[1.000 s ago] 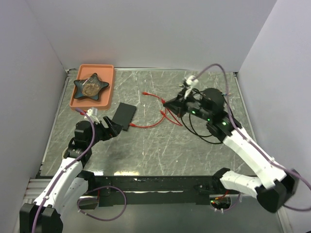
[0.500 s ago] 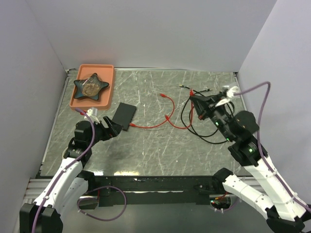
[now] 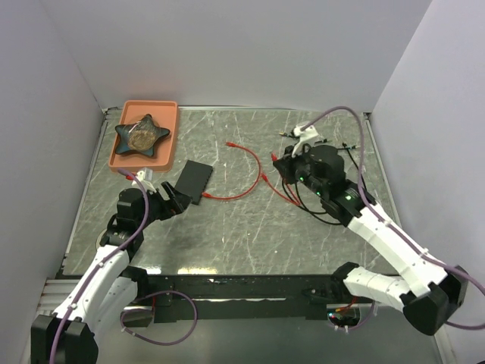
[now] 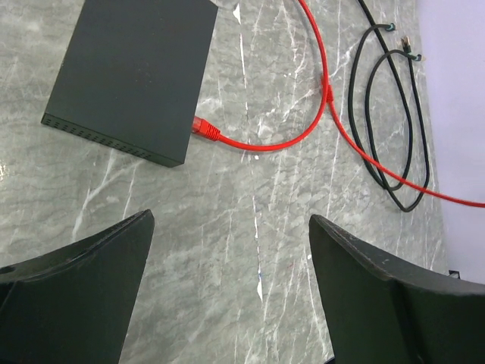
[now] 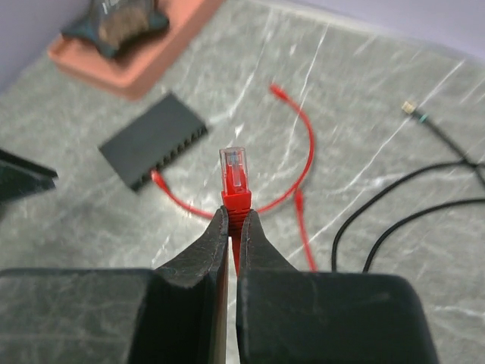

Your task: Insert the plug into the switch port

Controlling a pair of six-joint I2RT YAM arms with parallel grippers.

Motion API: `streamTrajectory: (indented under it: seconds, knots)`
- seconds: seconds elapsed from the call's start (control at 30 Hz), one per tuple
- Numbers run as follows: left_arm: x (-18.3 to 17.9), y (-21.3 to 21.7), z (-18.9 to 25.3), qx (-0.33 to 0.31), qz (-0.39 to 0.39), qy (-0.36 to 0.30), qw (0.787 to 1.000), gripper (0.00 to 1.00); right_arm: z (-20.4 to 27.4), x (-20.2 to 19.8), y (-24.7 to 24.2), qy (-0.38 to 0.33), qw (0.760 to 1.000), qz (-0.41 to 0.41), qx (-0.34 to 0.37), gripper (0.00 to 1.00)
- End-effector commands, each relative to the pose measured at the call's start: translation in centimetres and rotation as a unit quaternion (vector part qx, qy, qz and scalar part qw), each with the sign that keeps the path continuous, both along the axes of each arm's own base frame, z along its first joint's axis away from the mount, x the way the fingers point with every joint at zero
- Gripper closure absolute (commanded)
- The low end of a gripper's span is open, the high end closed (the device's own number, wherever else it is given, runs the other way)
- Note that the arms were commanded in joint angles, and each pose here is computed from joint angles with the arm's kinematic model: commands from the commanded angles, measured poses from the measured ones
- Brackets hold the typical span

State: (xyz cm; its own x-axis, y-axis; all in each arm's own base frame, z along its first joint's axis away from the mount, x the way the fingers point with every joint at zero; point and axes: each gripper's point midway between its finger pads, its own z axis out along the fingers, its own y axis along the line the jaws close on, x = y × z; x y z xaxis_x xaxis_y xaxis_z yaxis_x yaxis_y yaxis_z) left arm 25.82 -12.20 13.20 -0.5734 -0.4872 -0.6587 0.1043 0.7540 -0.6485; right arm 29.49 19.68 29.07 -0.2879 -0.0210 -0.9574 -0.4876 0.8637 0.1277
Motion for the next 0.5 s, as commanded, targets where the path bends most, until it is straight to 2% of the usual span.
streamTrajectory:
  seconds: [0.0, 0.13, 0.27, 0.3, 0.47]
  knots:
    - [0.4, -0.2, 1.9, -0.007, -0.003, -0.023, 1.000, 0.11, -3.3, 0.0, 0.4, 0.039, 0.999, -0.004, -0.014, 1.00]
    - [0.2, -0.7, 2.9, -0.018, -0.016, -0.041, 0.999, 0.11, -6.1, 0.2, 0.8, 0.072, 0.997, 0.005, -0.035, 1.00]
    - [-0.6, -2.1, 4.8, -0.046, -0.060, -0.084, 0.994, 0.12, -6.7, -1.1, 4.1, 0.076, 0.992, 0.102, -0.023, 1.00]
    - [-0.8, -2.4, 5.3, -0.053, -0.071, -0.097, 0.991, 0.12, -6.5, -2.0, 5.5, 0.079, 0.986, 0.148, -0.015, 1.00]
    - [-2.9, -4.8, 8.0, -0.097, -0.160, -0.155, 0.970, 0.17, -8.4, -4.0, 9.5, 0.109, 0.961, 0.253, -0.031, 1.00]
